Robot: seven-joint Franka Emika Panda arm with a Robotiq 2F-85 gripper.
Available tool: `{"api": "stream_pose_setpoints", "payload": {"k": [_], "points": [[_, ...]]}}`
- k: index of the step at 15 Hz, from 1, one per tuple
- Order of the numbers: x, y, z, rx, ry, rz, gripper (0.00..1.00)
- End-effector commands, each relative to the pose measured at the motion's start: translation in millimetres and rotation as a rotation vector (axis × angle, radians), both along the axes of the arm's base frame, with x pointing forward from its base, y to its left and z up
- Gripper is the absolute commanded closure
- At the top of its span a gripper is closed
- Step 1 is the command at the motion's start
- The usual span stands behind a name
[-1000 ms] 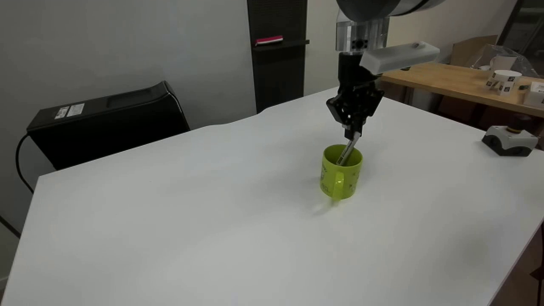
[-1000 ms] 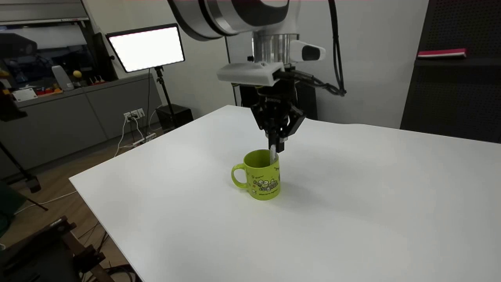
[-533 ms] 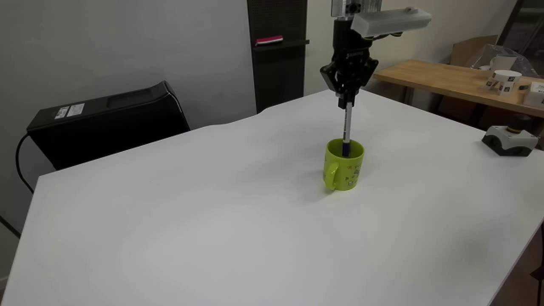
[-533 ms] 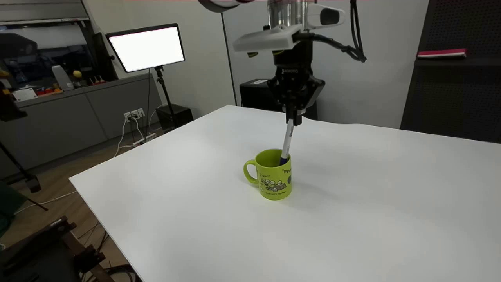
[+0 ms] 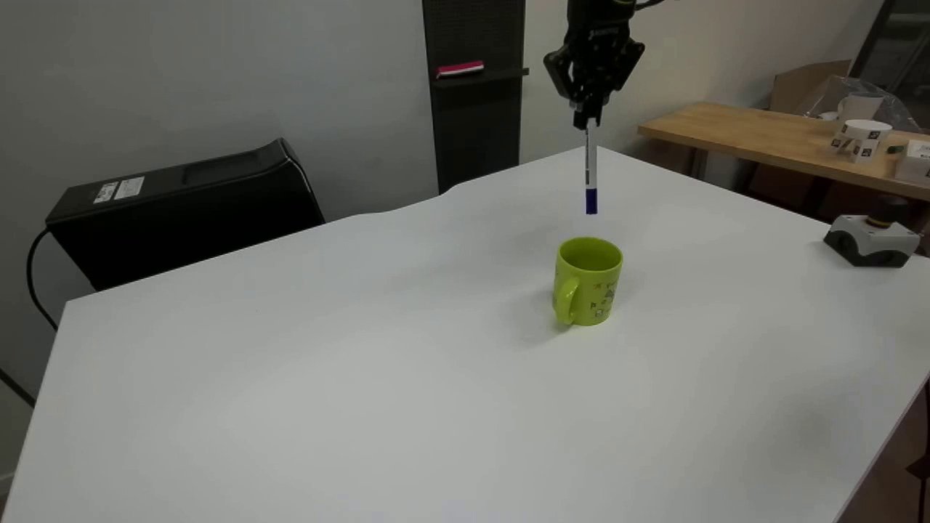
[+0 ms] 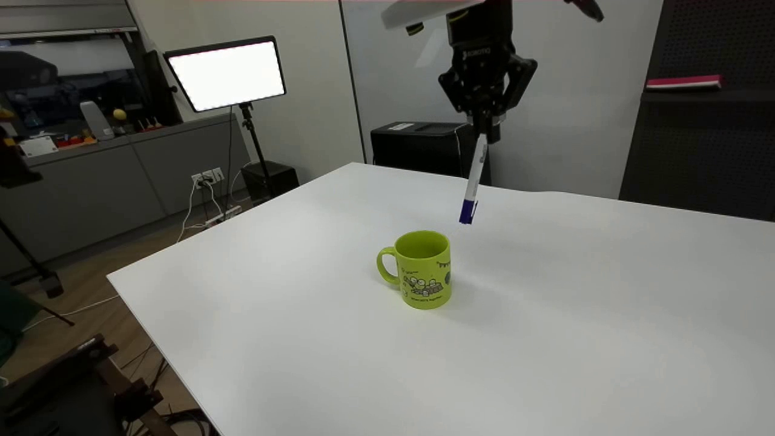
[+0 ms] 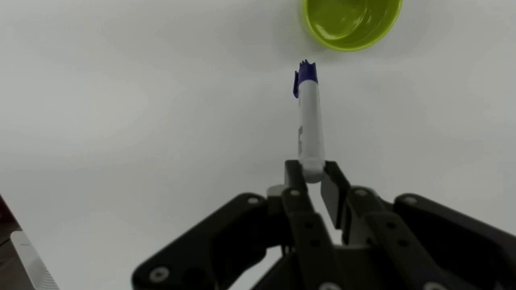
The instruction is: Remove the marker from the cup and put it on the table
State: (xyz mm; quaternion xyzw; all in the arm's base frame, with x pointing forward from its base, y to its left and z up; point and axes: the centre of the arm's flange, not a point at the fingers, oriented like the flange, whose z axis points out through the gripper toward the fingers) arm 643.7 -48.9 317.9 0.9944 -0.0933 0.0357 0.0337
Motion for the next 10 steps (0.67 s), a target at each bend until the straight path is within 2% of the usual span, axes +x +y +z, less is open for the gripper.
{"api": "stream_pose_setpoints", "payload": {"k": [1, 5, 10], "points": [[-4.4, -8.8, 17.5, -0.08, -0.065, -0.023, 0.96], [-23.1, -28.1, -9.8, -0.163, -0.132, -0.031, 0.96], [-58.2, -53.3, -57.4, -0.175, -0.09, -0.076, 0.96]]}}
